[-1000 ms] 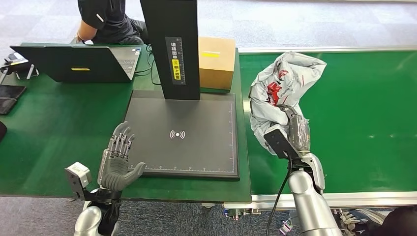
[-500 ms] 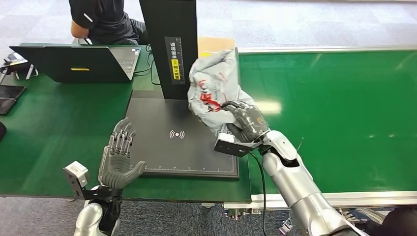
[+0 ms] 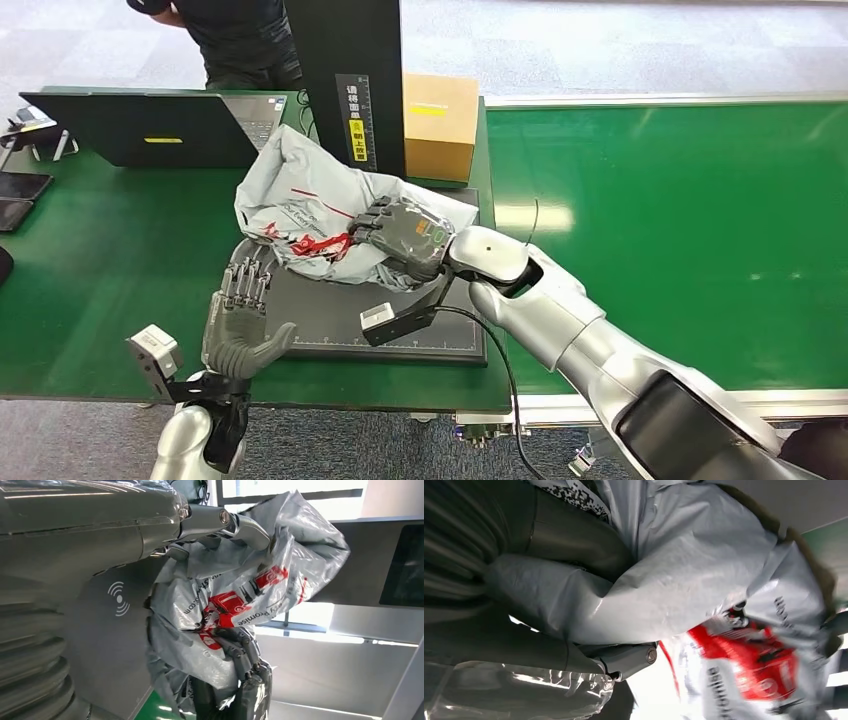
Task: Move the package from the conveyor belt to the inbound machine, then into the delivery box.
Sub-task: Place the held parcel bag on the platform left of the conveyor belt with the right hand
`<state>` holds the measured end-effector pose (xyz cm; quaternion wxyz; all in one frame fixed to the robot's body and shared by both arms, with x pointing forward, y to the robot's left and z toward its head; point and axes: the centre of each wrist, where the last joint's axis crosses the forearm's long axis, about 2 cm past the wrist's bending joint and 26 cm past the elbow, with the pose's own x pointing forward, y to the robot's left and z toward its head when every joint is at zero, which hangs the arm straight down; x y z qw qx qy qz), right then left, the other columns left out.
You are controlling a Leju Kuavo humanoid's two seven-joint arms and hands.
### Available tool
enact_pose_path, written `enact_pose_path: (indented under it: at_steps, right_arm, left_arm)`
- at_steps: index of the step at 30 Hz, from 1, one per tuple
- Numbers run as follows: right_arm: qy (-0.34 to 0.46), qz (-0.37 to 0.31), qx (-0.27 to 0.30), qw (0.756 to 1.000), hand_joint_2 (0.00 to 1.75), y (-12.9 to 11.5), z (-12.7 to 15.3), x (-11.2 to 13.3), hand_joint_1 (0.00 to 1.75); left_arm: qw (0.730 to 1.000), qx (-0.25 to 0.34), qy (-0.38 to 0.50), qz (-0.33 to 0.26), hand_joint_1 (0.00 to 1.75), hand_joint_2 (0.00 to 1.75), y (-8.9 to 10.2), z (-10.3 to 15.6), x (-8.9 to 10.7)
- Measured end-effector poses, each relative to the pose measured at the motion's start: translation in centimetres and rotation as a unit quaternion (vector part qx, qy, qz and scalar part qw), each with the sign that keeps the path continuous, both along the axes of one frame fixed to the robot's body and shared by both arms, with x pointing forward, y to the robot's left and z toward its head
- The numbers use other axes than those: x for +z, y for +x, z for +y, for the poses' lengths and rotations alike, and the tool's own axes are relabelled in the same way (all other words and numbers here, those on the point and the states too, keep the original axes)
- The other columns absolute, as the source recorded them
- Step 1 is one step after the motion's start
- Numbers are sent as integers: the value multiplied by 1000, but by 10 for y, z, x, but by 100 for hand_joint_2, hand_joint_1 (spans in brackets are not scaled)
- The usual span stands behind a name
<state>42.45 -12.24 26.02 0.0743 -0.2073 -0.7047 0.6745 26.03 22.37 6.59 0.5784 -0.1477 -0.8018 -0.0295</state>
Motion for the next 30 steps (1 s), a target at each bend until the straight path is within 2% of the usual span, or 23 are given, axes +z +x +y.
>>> enact_pose_path:
  at_steps: [6, 7, 8, 10, 11, 12, 25, 30]
  right_arm:
    - [-42, 3, 21, 999, 175, -6, 17, -8, 175]
    - [-46, 6, 20, 999, 175, -6, 18, -10, 167]
    - [-48, 10, 19, 999, 175, -6, 19, -11, 132]
    - [-55, 14, 16, 998, 175, -6, 19, -15, 45]
    - [-58, 16, 13, 998, 175, -5, 19, -16, 9]
    - [-60, 18, 9, 998, 175, -5, 18, -18, 0]
    - [-56, 22, -78, 995, 175, 10, -3, -35, 0]
    - [-32, 18, -105, 994, 175, 13, -7, -35, 0]
  left_arm:
    - [1000, 0, -2, 1, 0, 175, 3, 1, -2]
    - [1000, 0, -2, 2, 0, 175, 3, 1, -2]
    - [1000, -1, -2, 3, 0, 175, 3, 2, -3]
    - [1000, -2, 0, 5, 0, 175, 2, 2, -4]
    - [1000, -3, 0, 6, 0, 175, 2, 1, -4]
    - [1000, -3, 0, 7, 0, 175, 2, 1, -5]
    - [1000, -8, 1, 14, 0, 175, 0, 0, -8]
    - [1000, -7, 2, 16, 0, 175, 0, 0, -8]
